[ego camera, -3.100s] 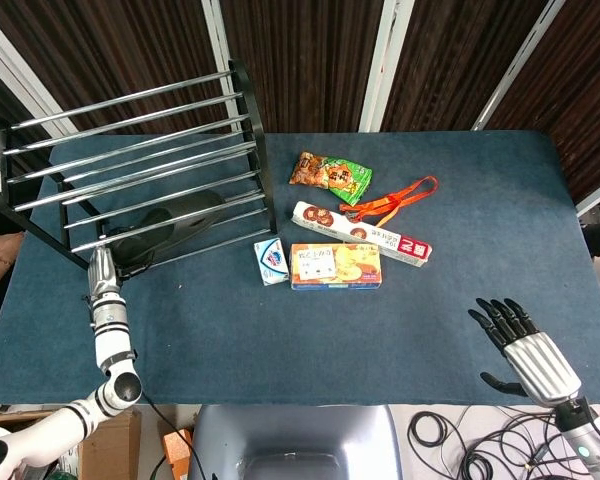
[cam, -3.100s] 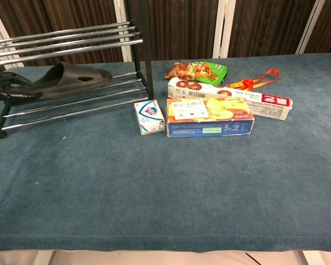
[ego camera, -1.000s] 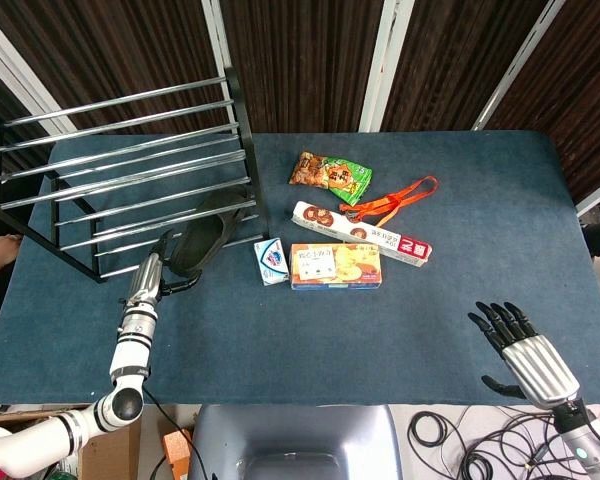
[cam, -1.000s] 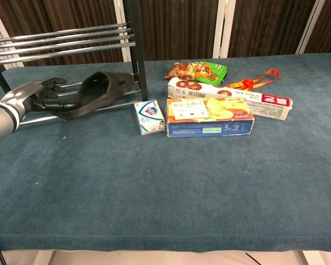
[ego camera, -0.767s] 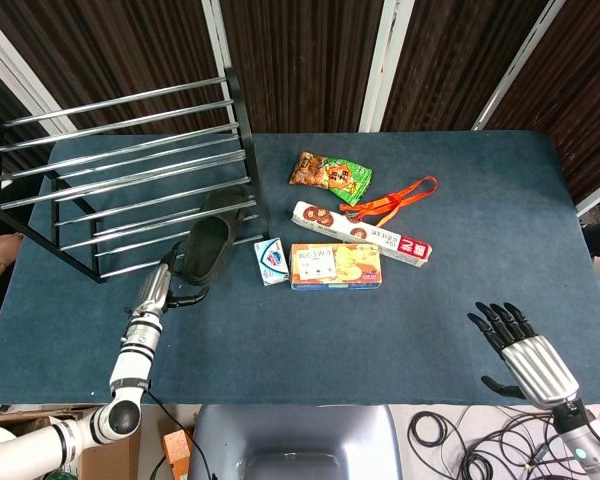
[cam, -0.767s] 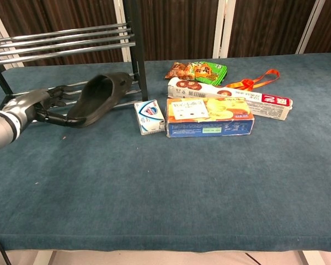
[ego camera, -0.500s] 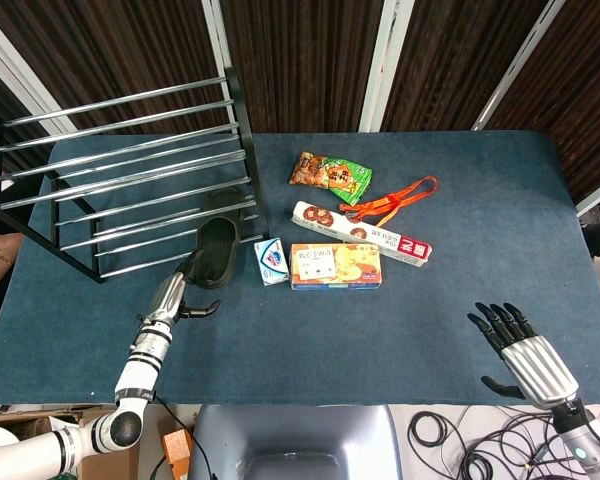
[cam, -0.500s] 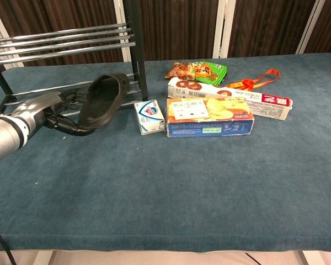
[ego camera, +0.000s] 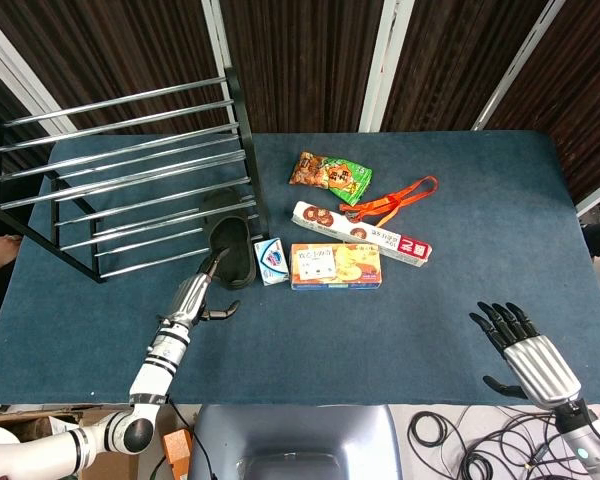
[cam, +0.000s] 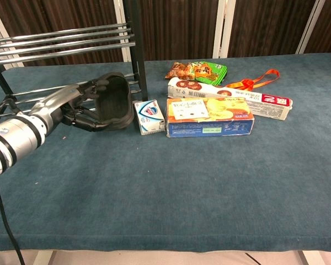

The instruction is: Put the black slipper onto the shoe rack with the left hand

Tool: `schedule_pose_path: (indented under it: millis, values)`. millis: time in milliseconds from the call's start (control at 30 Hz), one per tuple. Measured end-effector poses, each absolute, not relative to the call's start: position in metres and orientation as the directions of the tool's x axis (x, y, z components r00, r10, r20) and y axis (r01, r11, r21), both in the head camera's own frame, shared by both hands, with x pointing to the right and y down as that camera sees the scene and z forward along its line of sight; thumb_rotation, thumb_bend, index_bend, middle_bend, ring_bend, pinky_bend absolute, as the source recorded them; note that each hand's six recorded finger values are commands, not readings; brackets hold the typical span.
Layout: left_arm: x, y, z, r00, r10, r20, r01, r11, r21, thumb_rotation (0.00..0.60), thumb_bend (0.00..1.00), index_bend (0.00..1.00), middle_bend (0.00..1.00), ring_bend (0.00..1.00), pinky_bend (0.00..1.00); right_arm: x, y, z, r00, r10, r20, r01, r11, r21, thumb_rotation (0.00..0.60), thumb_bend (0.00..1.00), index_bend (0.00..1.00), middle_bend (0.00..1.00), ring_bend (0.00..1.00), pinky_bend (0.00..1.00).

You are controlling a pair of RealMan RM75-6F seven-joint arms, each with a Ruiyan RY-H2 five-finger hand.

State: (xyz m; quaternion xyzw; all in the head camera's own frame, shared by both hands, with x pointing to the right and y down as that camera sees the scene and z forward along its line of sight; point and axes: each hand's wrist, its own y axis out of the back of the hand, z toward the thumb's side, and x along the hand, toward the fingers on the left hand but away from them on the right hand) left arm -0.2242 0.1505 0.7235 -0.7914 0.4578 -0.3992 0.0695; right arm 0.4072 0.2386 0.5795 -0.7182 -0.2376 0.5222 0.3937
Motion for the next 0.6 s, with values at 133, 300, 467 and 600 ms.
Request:
schedule_pose_path:
  millis: [133, 300, 467, 600]
  values:
    - [-0.232, 0.148, 0.710, 0.249, -0.831, 0.497, -0.654, -0.523, -0.547, 0.598, 0.37, 0.00, 0.15, 0.14, 0.34, 0.407, 0.239, 0.580, 0.343, 0.751, -0.564, -0.071, -0.578, -0.813, 0.600, 0.11, 0.00, 0.00, 0.00, 0.00]
    - [-0.239, 0.156, 0.683, 0.255, -0.879, 0.403, -0.652, -0.464, -0.600, 0.596, 0.39, 0.00, 0.25, 0.26, 0.48, 0.407, 0.239, 0.579, 0.344, 0.754, -0.559, -0.068, -0.574, -0.816, 0.600, 0.11, 0.00, 0.00, 0.00, 0.00]
    - [-0.232, 0.179, 0.678, 0.325, -0.819, 0.472, -0.664, -0.554, -0.503, 0.600, 0.41, 0.00, 0.23, 0.25, 0.53, 0.404, 0.241, 0.581, 0.350, 0.747, -0.566, -0.078, -0.579, -0.812, 0.600, 0.11, 0.00, 0.00, 0.00, 0.00]
    - [-0.222, 0.197, 0.689, 0.400, -0.725, 0.561, -0.634, -0.661, -0.402, 0.600, 0.48, 0.00, 0.14, 0.14, 0.42, 0.403, 0.241, 0.582, 0.350, 0.745, -0.568, -0.079, -0.581, -0.810, 0.600, 0.11, 0.00, 0.00, 0.00, 0.00]
